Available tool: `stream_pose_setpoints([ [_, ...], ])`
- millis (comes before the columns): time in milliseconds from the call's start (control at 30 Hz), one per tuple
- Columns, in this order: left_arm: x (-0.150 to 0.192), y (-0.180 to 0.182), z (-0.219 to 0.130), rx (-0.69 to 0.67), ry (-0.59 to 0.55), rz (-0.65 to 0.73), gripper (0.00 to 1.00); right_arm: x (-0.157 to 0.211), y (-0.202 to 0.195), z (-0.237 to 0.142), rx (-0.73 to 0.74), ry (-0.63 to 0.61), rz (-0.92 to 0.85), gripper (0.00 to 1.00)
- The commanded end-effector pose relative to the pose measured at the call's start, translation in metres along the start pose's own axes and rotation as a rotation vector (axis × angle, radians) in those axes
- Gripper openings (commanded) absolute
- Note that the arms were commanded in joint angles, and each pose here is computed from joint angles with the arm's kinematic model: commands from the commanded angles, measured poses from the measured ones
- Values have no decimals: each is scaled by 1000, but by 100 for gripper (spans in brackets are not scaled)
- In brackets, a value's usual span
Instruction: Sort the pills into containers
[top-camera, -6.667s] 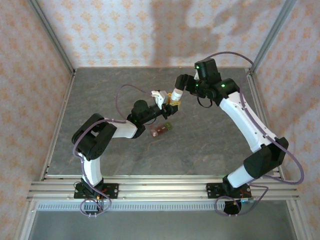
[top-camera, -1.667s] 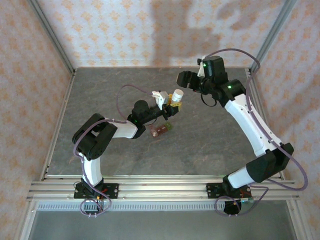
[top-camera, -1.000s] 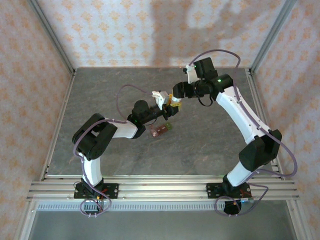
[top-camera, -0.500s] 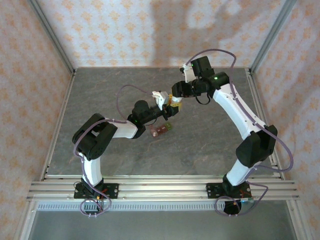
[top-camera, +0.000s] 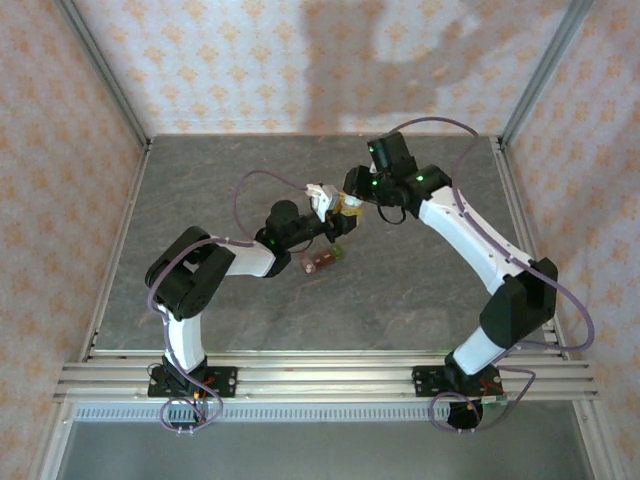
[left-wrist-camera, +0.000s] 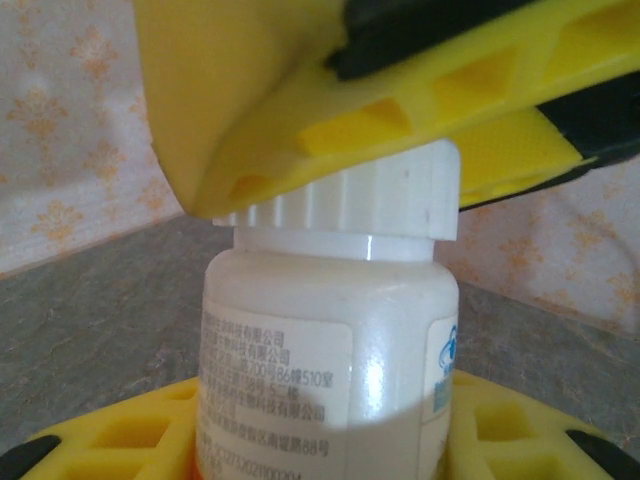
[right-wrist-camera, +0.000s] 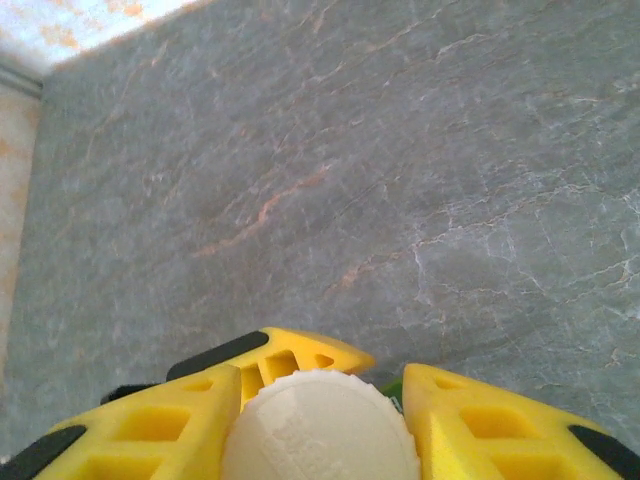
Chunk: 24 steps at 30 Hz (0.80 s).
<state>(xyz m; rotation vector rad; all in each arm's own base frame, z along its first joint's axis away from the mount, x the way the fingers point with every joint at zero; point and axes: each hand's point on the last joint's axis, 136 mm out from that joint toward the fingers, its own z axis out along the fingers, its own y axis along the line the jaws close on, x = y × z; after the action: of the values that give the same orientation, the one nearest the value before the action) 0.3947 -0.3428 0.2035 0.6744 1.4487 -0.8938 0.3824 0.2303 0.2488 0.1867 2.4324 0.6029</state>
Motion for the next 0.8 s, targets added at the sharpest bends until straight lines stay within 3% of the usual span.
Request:
stream_pose_setpoints([
  [0, -46, -8, 1, 25, -150, 69, 0, -2, 11, -3, -4, -38, 101, 45],
  [333, -50, -9, 0, 28, -157, 74, 0, -52, 15, -70, -83, -157, -15, 82],
  [600, -49, -11, 0, 39, -155, 70, 0, -30, 27, -68, -203, -29, -393, 85],
  [767, -52, -13, -1, 45, -157, 67, 0, -23, 20, -54, -192, 13, -438, 84],
])
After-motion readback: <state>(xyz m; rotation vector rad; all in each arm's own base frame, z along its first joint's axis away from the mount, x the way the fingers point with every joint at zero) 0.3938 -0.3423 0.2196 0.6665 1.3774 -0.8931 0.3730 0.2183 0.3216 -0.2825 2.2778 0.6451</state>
